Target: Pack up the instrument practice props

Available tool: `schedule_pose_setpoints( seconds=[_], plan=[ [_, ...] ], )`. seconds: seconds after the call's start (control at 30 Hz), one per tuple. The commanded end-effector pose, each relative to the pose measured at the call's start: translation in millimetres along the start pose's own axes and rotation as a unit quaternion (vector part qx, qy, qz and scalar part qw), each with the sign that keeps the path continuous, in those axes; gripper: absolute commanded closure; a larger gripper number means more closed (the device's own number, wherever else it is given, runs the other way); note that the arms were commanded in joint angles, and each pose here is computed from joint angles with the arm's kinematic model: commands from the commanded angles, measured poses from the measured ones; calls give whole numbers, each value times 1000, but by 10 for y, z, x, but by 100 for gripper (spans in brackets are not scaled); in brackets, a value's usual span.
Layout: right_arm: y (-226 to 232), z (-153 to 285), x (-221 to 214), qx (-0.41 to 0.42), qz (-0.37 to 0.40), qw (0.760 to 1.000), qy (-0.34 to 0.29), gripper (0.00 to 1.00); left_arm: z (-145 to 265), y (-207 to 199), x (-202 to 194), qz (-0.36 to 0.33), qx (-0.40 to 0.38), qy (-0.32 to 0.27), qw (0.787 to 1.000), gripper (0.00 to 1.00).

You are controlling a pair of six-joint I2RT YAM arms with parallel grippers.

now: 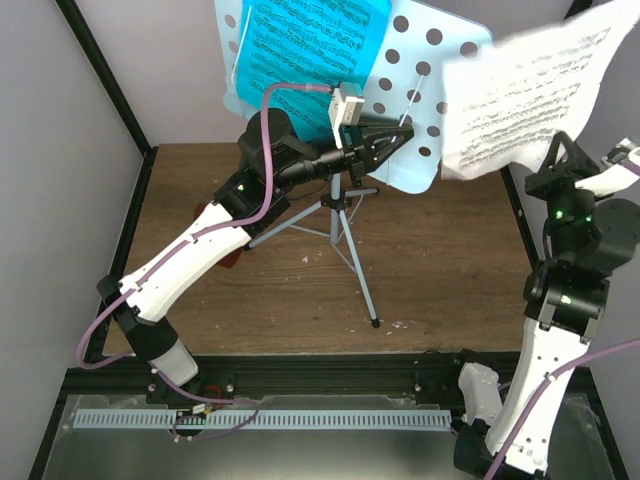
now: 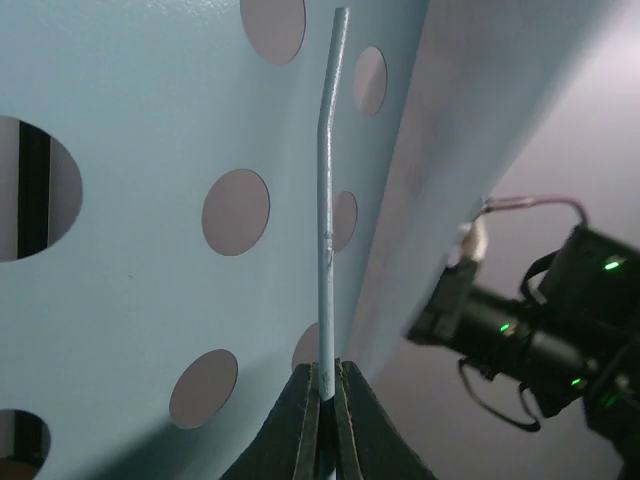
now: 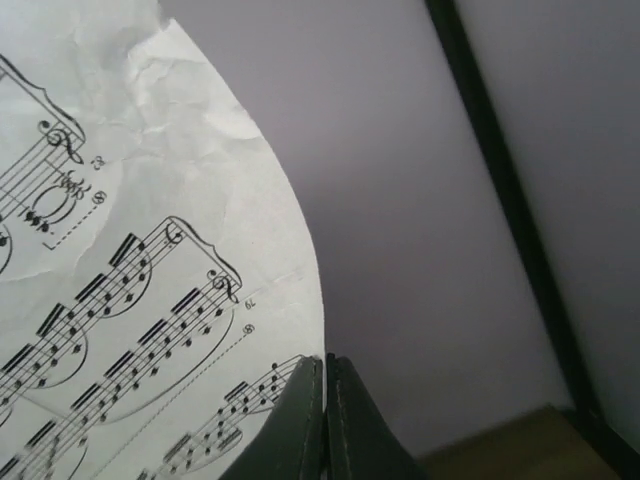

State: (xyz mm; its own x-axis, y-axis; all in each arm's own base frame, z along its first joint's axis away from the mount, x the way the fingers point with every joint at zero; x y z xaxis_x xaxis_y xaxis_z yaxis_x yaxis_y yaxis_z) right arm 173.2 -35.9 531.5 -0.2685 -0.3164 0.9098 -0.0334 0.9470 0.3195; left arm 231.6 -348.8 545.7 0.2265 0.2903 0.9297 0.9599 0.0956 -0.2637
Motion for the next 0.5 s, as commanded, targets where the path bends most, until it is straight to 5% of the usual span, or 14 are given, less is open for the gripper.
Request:
schedule_pose_setpoints(
  seconds=[0.0,0.23,0.47],
  plan=[
    [-510,-155,-589,-113,-38,992,51,99,67,-141,121,-11,-5,-13,1000,96],
    [-837,-271,-1558,-95,-117,976,154,99,95,-119,108,-10,10,-8,1000,63],
    [-1100,-185,-2610,-76,-175,937,293,99,349,-158,41,-16,44,-11,999,41]
  ],
)
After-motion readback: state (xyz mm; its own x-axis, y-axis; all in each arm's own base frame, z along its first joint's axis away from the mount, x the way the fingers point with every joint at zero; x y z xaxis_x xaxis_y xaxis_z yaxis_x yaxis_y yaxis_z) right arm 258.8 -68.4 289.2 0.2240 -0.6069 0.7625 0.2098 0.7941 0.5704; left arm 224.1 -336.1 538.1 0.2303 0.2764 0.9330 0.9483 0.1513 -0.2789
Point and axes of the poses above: each gripper's point midway between its finger pads, its own z axis back along the fingers, its own y axis along the line the jaws close on, x = y × z, the point moved 7 cm from there along z, back along the fingers, and after that the axes turned 5 degrees about z, right-handed, at the moved point
